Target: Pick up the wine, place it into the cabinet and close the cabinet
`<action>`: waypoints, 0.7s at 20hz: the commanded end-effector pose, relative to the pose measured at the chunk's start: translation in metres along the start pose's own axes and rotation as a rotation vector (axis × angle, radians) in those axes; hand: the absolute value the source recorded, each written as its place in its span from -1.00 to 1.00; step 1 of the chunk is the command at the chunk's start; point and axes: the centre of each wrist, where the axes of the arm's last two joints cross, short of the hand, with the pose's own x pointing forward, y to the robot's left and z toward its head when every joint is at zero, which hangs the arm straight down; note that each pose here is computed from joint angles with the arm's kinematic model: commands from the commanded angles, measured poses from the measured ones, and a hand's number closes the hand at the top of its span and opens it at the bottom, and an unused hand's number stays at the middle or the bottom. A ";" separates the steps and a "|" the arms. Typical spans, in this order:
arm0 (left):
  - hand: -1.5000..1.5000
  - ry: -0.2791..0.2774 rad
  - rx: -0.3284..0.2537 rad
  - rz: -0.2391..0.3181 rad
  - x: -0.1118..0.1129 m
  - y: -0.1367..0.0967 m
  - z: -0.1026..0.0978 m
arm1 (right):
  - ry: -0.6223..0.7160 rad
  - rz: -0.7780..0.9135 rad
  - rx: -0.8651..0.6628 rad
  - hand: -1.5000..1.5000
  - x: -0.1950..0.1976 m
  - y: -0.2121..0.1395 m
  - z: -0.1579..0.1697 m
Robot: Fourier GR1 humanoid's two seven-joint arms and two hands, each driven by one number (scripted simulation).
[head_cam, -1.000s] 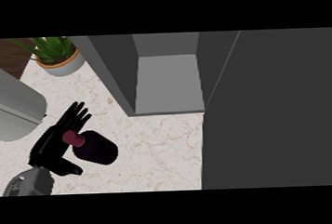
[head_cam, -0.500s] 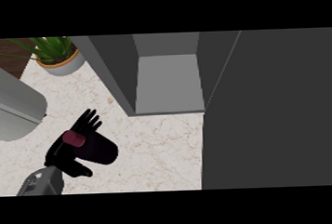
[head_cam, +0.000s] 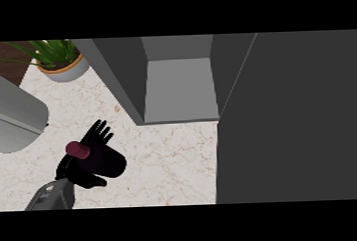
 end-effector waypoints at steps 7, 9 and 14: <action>1.00 -0.059 -0.173 0.139 -0.014 -0.012 -0.009 | -0.034 -0.029 0.015 -1.00 0.020 0.003 0.009; 1.00 -0.043 -0.215 0.160 -0.015 -0.026 -0.025 | -0.049 -0.012 0.018 -1.00 0.026 0.014 0.007; 1.00 -0.025 -0.254 0.125 -0.025 -0.037 -0.026 | -0.016 -0.003 0.030 -1.00 0.030 0.008 0.015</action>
